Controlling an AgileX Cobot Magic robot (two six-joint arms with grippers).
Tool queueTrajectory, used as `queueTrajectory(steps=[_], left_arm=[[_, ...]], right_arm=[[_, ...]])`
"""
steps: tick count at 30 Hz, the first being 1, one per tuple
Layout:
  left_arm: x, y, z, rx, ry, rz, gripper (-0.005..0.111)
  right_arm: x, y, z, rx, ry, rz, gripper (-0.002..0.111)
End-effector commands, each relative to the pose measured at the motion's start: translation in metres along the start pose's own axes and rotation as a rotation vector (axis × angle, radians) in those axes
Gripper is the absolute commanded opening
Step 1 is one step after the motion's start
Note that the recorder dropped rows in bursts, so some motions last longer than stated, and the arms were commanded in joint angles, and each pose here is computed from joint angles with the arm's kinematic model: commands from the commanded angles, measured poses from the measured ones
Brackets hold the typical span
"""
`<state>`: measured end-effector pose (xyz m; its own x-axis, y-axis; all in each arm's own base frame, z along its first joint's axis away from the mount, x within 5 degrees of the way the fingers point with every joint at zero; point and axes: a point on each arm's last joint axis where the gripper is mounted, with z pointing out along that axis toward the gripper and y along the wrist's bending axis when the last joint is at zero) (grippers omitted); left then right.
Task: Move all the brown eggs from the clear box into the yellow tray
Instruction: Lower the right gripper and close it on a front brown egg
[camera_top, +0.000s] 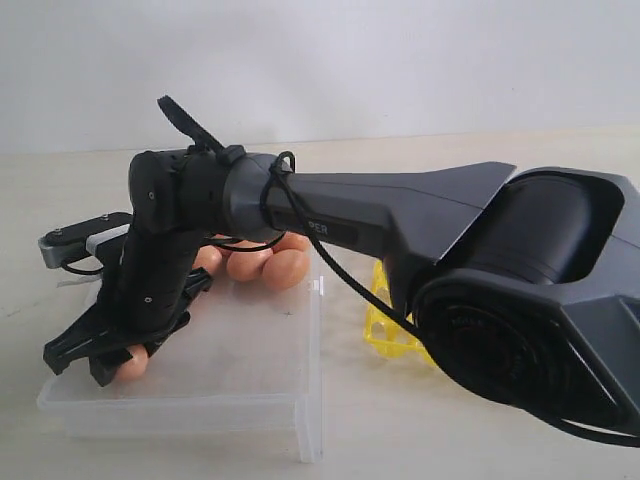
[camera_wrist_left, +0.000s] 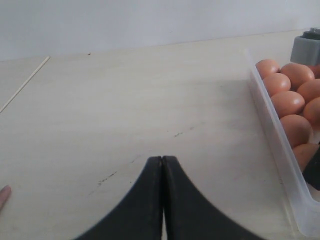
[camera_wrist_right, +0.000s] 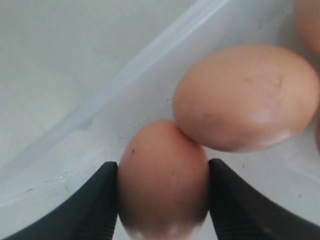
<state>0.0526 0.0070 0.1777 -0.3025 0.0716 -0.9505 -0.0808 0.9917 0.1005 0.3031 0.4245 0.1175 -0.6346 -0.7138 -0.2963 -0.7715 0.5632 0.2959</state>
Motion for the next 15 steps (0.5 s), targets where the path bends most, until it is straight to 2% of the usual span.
queueTrajectory(steps=[1, 15], left_arm=[[-0.002, 0.0, -0.001, 0.008, -0.011, -0.008, 0.0], [-0.002, 0.0, -0.001, 0.008, -0.011, -0.008, 0.0]], right_arm=[[-0.004, -0.005, -0.01, 0.036, -0.03, -0.072, 0.0], [-0.023, 0.018, -0.081, 0.077, -0.235, -0.251, 0.0]])
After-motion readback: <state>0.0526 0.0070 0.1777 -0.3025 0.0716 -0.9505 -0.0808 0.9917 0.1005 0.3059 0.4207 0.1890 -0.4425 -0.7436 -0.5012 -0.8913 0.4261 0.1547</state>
